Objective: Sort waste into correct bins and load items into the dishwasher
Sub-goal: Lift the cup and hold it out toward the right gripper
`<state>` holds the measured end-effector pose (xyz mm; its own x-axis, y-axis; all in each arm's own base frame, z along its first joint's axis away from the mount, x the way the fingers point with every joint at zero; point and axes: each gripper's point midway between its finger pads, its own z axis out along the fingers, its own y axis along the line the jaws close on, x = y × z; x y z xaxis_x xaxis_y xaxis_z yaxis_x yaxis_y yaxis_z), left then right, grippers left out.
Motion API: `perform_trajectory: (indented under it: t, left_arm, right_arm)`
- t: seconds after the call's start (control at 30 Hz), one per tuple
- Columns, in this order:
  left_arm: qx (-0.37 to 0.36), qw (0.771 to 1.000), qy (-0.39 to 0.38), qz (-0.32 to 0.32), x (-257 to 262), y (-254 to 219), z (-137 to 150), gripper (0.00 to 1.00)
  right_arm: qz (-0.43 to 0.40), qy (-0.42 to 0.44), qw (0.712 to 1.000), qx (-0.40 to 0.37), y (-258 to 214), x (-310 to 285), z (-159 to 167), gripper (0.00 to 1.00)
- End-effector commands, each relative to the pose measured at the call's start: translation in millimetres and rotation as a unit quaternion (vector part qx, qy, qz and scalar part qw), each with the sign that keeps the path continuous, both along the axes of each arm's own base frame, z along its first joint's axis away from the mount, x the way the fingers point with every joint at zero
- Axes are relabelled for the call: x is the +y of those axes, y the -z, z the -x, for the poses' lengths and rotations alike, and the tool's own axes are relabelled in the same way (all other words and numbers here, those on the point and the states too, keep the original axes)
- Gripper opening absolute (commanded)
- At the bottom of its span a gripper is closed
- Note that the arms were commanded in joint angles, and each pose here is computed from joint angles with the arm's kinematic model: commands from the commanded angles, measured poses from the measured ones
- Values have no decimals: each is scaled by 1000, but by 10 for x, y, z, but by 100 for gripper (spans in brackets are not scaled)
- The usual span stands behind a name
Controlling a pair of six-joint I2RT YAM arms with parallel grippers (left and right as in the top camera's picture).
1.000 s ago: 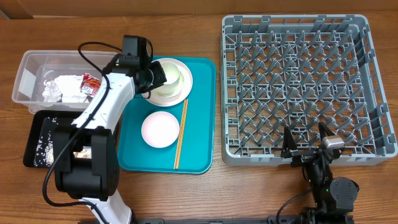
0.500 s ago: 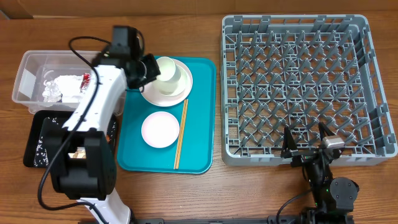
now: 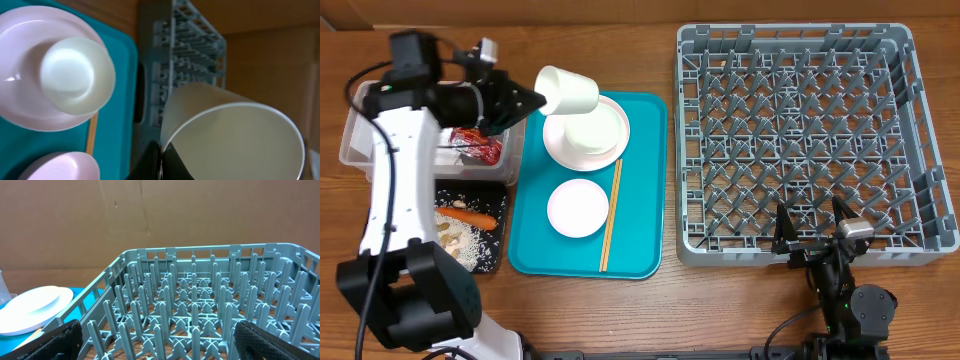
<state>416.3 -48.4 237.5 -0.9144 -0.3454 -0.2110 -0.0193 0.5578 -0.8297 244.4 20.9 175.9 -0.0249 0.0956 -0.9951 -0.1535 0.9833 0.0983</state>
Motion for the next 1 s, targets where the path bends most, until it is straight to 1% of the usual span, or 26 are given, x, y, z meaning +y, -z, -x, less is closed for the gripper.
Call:
perform_trajectory:
  t: [0.0,0.13,0.27,0.4,0.5,0.63,0.67,0.7,0.83,0.97]
  left_arm:
    - [-99,986,80,106,-142,-516,210,4]
    - [-92,985,94,113,-182,-501,341,5]
    - [-92,984,106,112,-213,-483,429,5]
    - [-102,982,114,106,-220,-477,456,5]
    - [-100,982,119,108,-263,-476,468,6]
    - [-99,980,134,109,-373,-477,490,7]
    - [-98,978,146,110,-464,-478,512,6]
    - [-98,977,153,111,-509,-478,524,6]
    - [-105,969,184,129,-744,-539,583,6]
    - [-132,955,217,152,-960,-644,620,11]
  right_arm:
    - [-2,2,1000,-4,10,-8,0,100]
    - [-2,-8,1000,-4,9,26,6,100]
    - [-50,-74,996,3,-16,247,59,100]
    - [-89,-167,982,20,-36,547,189,100]
    - [-130,-181,974,35,-139,594,241,100]
    - [-144,-187,972,14,-559,608,336,100]
    - [-144,-189,971,14,-789,617,393,100]
    - [-146,-188,971,21,-898,619,416,100]
    - [-156,-213,962,74,-1228,714,461,100]
    - [-172,-272,936,144,-1476,894,419,100]
